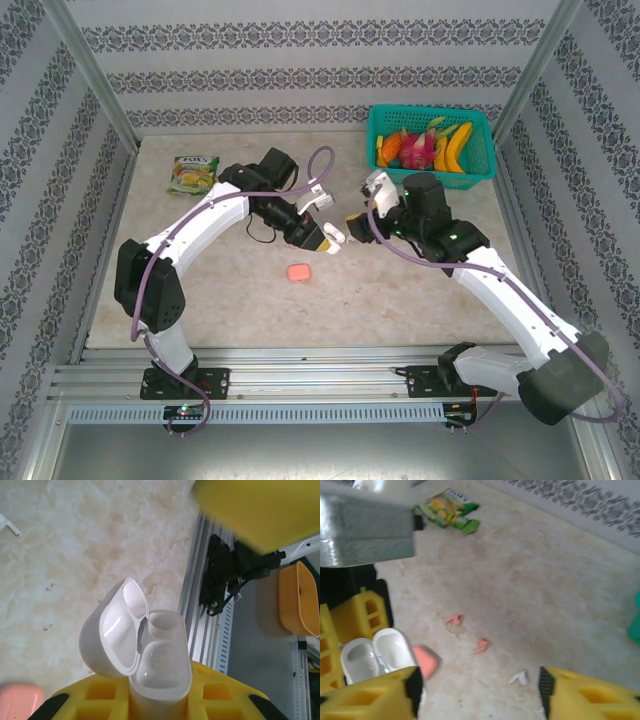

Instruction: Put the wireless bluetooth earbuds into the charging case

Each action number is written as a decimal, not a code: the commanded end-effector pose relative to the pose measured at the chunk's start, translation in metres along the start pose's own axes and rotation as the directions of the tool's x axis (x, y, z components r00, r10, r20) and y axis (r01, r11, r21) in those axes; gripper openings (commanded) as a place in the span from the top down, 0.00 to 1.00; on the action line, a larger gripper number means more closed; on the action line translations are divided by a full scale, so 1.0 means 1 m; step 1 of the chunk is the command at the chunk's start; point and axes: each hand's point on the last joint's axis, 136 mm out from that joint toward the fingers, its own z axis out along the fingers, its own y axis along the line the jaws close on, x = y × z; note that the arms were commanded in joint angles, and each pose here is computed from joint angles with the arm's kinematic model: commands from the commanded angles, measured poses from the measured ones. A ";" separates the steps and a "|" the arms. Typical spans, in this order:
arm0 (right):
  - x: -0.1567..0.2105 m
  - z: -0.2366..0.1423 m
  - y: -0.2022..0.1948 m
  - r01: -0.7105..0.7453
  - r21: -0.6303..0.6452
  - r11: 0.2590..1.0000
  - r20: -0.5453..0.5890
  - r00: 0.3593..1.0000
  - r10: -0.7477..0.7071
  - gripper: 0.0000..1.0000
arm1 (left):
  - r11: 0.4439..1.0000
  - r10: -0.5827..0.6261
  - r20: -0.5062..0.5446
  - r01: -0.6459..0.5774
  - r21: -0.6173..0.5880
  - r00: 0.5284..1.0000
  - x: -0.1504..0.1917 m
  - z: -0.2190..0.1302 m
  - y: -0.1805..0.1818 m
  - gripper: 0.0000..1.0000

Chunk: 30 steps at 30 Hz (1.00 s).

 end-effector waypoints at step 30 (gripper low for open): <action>0.114 0.108 -0.056 -0.635 0.523 0.568 -0.225 0.540 0.811 0.39 | 0.777 0.317 0.582 0.147 -0.612 0.748 -0.014 -0.107 0.047 1.00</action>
